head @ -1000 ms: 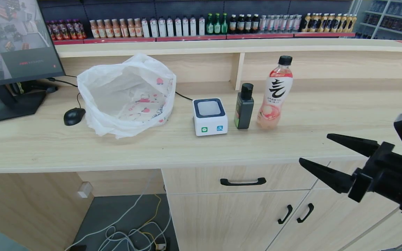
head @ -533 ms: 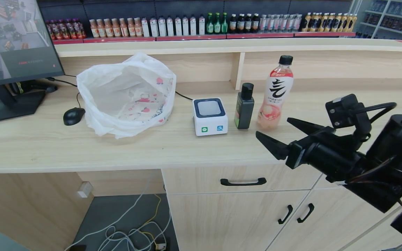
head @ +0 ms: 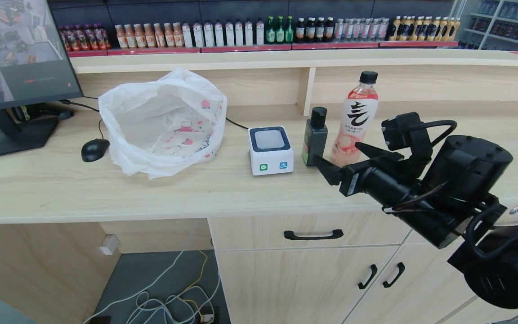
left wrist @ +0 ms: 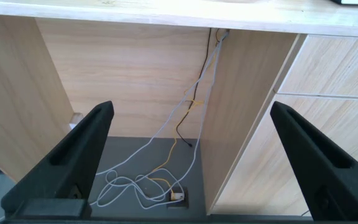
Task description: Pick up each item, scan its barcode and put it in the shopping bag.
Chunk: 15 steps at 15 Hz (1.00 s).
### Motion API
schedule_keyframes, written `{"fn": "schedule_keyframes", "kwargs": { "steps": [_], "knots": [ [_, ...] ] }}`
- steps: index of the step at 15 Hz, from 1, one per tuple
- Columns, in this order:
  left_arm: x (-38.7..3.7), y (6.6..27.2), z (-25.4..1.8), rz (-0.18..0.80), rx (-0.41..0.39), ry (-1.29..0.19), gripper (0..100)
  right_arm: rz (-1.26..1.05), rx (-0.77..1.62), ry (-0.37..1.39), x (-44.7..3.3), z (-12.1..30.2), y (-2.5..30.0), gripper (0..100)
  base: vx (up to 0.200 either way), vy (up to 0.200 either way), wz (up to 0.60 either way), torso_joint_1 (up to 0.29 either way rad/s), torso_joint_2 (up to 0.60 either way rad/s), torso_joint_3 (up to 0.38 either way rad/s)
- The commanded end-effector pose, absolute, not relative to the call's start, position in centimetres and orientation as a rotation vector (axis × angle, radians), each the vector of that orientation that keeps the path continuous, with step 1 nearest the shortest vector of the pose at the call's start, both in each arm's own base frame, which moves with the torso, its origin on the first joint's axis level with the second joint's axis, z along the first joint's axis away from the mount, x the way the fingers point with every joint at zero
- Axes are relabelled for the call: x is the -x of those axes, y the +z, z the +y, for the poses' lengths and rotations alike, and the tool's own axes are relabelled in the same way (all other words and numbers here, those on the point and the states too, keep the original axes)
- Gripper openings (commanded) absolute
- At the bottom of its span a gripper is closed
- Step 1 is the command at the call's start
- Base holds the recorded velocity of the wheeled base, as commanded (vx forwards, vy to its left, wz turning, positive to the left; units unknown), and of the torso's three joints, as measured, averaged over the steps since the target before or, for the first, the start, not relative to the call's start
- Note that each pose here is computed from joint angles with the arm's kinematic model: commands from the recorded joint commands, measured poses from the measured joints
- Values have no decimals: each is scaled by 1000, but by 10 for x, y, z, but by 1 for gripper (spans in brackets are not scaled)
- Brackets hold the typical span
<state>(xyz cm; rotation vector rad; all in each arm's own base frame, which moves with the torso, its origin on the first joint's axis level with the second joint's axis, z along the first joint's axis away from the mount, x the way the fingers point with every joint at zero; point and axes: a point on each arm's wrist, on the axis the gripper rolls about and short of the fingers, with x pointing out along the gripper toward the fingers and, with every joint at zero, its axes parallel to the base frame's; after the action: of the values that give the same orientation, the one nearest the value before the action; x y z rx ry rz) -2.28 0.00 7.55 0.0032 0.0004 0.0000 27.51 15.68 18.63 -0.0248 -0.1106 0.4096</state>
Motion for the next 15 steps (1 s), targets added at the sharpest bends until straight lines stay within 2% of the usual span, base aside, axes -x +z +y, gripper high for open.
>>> {"fn": "schedule_keyframes", "kwargs": {
  "steps": [1, 8, 11, 15],
  "knots": [
    [23, 75, 0, 0, -3, 0, 100, -113, 23, 421, -287, 170, 183, 100, 0, 0, 0, 0, 0, 0],
    [23, 75, 0, 0, -3, -2, 100, -137, 4, 401, -299, 198, 181, 100, 0, 0, 0, 0, 0, 0],
    [23, 75, 0, 0, -3, 0, 100, -192, -19, 322, -310, 204, 170, 100, 0, 0, 0, 0, 0, 0],
    [23, 75, 0, 0, -3, 0, 100, -214, -32, 309, -321, 216, 159, 100, 0, 0, 0, 0, 0, 0]
  ]
}}
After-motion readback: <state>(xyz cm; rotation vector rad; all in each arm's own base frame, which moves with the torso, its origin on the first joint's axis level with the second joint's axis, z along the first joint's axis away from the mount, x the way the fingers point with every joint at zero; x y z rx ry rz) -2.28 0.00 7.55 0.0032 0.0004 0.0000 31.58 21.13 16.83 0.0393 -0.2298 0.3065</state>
